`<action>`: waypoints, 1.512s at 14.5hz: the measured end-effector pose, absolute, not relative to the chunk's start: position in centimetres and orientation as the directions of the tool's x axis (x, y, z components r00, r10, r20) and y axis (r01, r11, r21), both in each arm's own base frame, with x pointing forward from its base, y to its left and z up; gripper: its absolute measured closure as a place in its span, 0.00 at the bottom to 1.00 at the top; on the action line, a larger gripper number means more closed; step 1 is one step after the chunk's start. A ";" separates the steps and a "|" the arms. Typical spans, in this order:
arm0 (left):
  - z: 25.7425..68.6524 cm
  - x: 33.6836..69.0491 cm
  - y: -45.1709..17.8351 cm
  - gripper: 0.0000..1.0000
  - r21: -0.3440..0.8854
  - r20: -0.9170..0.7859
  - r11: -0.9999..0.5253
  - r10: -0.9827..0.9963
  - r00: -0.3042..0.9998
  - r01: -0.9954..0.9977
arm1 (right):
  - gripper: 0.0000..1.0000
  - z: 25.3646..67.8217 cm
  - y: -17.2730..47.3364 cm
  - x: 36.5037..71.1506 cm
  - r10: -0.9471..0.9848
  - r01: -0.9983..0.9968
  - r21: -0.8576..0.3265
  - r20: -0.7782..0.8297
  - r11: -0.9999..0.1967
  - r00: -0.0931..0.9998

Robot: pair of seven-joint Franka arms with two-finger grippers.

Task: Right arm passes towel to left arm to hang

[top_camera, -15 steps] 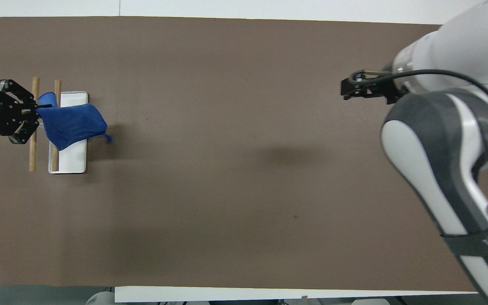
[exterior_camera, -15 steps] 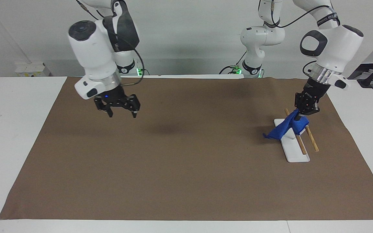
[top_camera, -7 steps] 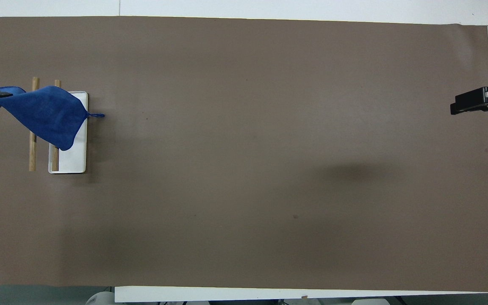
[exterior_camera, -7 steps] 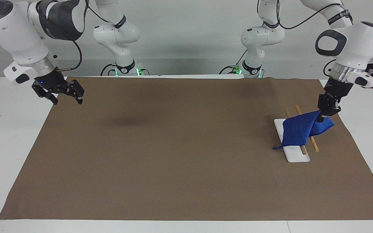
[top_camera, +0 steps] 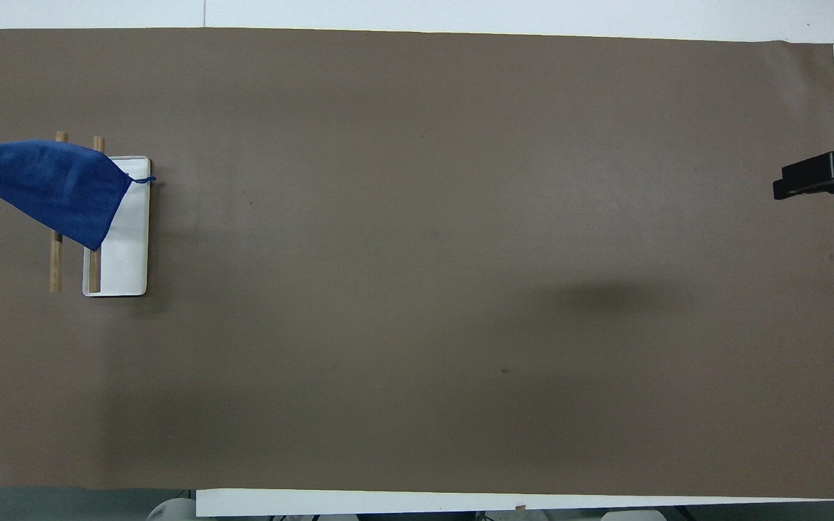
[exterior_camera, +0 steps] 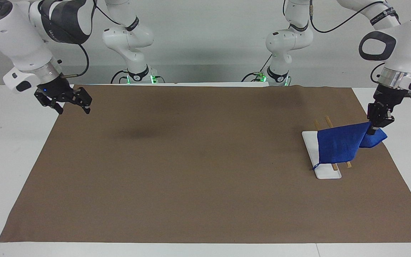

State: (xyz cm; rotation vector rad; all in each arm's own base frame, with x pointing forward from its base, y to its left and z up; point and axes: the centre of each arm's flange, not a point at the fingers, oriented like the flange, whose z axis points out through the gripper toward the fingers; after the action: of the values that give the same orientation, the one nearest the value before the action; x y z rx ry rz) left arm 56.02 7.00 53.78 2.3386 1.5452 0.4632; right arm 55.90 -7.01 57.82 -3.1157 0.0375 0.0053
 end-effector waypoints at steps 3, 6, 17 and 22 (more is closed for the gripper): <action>52.9 56.1 7.0 0.97 0.386 0.118 -0.399 0.916 0.384 0.832 | 0.00 57.8 -7.3 55.9 -0.011 -0.011 -0.026 -0.003 -1.000 1.000; 50.6 55.5 6.9 0.97 0.343 0.090 -0.398 0.915 0.393 0.851 | 0.00 58.0 -7.8 55.7 -0.021 -0.021 -0.026 0.000 -0.999 1.000; 47.3 53.7 9.0 0.72 0.283 0.055 -0.363 0.930 0.363 0.888 | 0.00 58.3 -7.6 55.6 -0.017 -0.017 -0.027 0.004 -0.999 1.000; 51.1 54.8 9.3 0.18 0.307 0.074 -0.377 0.925 0.373 0.874 | 0.00 58.2 -7.7 55.5 -0.017 -0.017 -0.027 0.002 -0.999 1.000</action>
State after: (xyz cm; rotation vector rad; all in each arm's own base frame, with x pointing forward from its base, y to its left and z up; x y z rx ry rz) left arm 54.76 9.29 51.14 2.4164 1.6101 0.3446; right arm 55.55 -7.67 58.24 -3.1140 0.0267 -0.0032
